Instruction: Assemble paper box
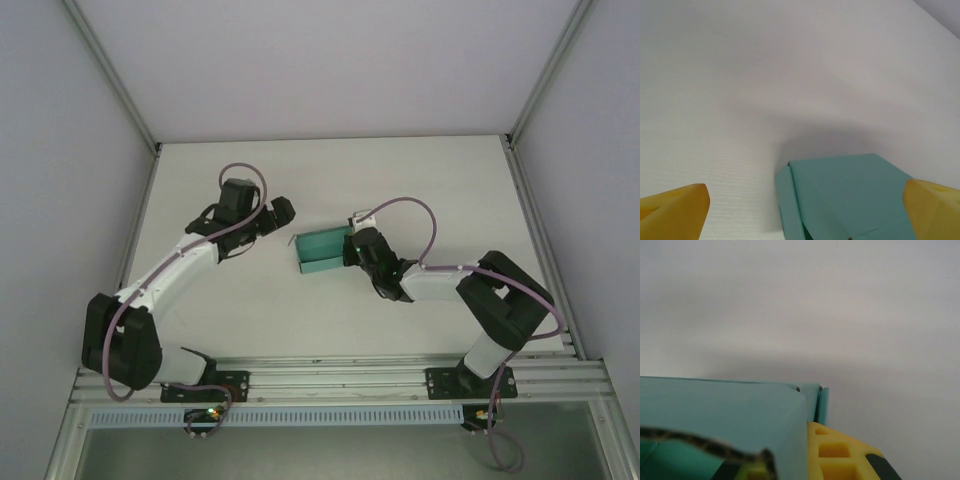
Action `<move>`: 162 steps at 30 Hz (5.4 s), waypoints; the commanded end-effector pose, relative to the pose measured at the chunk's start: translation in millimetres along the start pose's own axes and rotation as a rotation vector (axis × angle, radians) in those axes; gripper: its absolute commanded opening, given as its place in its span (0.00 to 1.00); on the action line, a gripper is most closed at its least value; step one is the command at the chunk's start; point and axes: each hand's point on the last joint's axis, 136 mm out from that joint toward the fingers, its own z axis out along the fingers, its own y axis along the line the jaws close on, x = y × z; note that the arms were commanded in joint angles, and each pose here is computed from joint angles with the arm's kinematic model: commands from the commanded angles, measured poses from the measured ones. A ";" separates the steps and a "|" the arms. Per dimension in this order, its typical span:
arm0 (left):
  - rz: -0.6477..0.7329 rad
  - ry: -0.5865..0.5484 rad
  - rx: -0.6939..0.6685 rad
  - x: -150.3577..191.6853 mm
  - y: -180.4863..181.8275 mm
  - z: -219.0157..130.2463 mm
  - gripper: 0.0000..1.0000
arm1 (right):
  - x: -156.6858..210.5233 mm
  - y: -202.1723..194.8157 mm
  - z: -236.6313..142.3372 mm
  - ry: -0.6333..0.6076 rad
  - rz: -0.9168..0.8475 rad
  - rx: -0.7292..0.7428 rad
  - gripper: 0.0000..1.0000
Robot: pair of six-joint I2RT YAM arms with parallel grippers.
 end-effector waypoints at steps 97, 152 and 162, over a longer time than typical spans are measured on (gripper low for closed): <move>1.454 -0.025 0.185 91.4 -55.5 -5.7 1.00 | -11.6 -9.9 -34.3 0.931 1.294 -0.499 0.46; 1.410 0.600 0.339 121.0 -18.0 -9.6 0.38 | -86.0 -49.5 -90.4 0.270 -0.050 -0.464 0.97; 1.441 0.686 0.364 122.5 -15.8 13.1 0.39 | -41.4 -5.5 -79.6 0.434 -0.318 -0.582 0.81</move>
